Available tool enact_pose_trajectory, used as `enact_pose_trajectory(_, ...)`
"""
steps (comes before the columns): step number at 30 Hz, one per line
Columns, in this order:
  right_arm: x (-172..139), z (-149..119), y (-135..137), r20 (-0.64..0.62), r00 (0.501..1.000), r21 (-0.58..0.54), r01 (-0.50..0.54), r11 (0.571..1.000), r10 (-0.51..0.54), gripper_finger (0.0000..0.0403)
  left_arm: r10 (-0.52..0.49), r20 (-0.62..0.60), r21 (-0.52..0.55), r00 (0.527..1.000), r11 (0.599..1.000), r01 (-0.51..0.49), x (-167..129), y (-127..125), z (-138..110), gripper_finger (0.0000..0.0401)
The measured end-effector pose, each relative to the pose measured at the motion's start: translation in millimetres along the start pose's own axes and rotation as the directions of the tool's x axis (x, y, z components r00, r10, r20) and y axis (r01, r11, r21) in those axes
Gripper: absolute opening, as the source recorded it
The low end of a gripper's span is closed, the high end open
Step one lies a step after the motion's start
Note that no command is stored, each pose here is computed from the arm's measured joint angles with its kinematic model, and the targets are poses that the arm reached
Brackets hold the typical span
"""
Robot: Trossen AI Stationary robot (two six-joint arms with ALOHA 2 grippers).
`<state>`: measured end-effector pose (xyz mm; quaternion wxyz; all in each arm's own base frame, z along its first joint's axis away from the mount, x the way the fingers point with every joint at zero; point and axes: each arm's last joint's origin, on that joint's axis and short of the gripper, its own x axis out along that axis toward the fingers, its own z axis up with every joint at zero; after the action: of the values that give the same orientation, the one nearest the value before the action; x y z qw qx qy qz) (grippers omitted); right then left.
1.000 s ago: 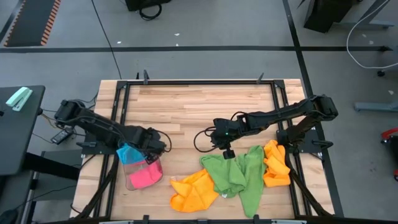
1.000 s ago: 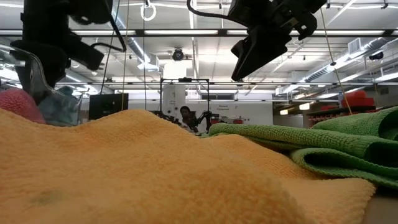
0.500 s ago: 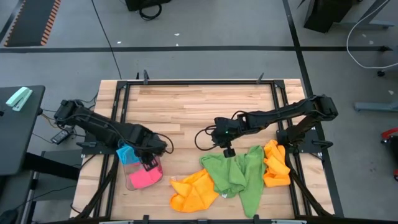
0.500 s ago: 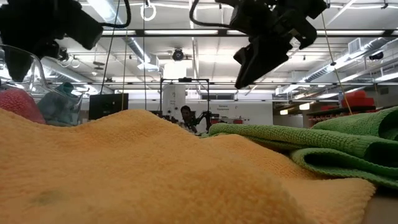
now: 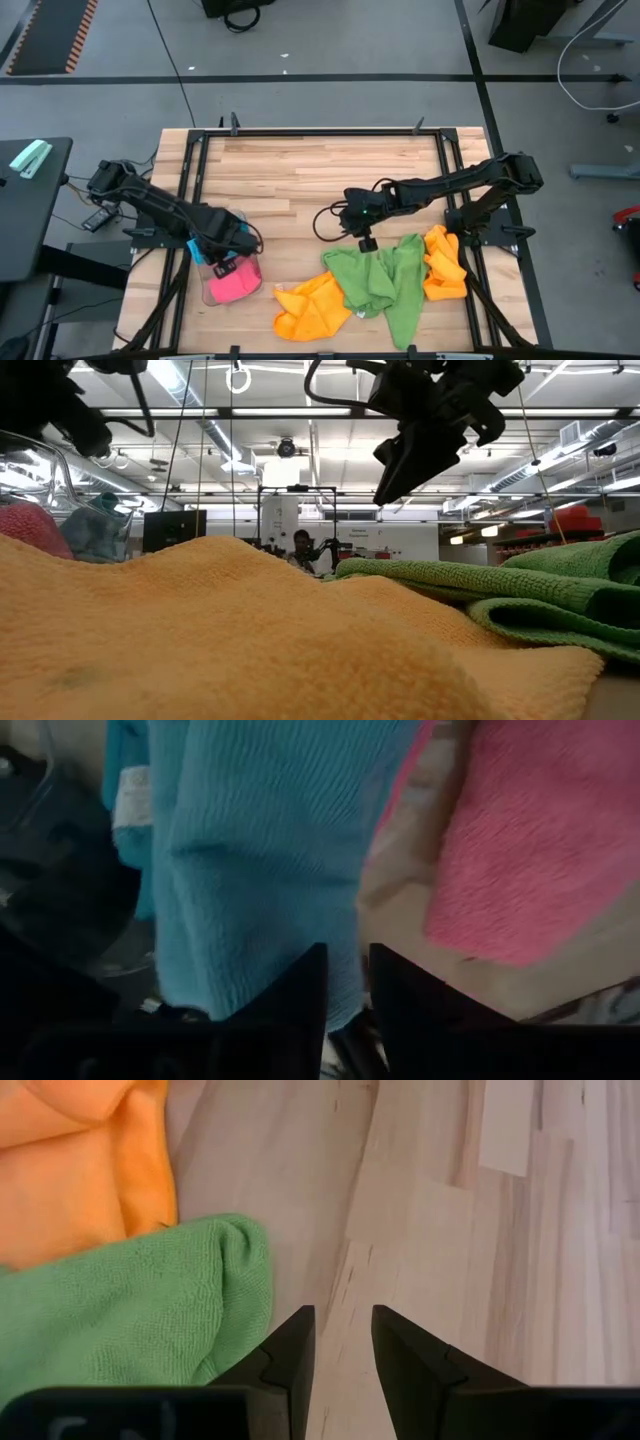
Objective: Fold microfiber towels
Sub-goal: Put the blue microfiber cloth into the transparent bin
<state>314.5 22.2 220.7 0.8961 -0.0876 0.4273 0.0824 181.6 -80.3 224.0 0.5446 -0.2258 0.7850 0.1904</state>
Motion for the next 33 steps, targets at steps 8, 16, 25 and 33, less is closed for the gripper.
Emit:
enact_pose_trajectory(8, 0, 0, 0, 0.002, 1.0, 0.0, 0.0, 1.0, 0.0, 0.011, 0.093, -0.055, -0.002, 0.994, 0.996, -0.093, 31, 12, -2, 0.0052)
enact_pose_trajectory(16, 0, 0, 0, 0.002, 1.0, 0.002, 0.0, 1.0, 0.0, 0.011, 0.074, -0.04, 0.036, 0.996, 0.997, -0.073, 62, 17, 3, 0.003)
enact_pose_trajectory(25, 0, 1, 0, 0.003, 1.0, 0.001, 0.0, 1.0, 0.0, 0.011, 0.097, -0.067, 0.029, 0.993, 0.995, -0.096, 45, 15, -1, 0.0024)
enact_pose_trajectory(33, 0, 1, 0, 0.007, 1.0, 0.014, 0.001, 1.0, -0.001, 0.011, 0.182, 0.042, 0.089, 0.982, 0.979, -0.185, 4, 10, -6, 0.0017)
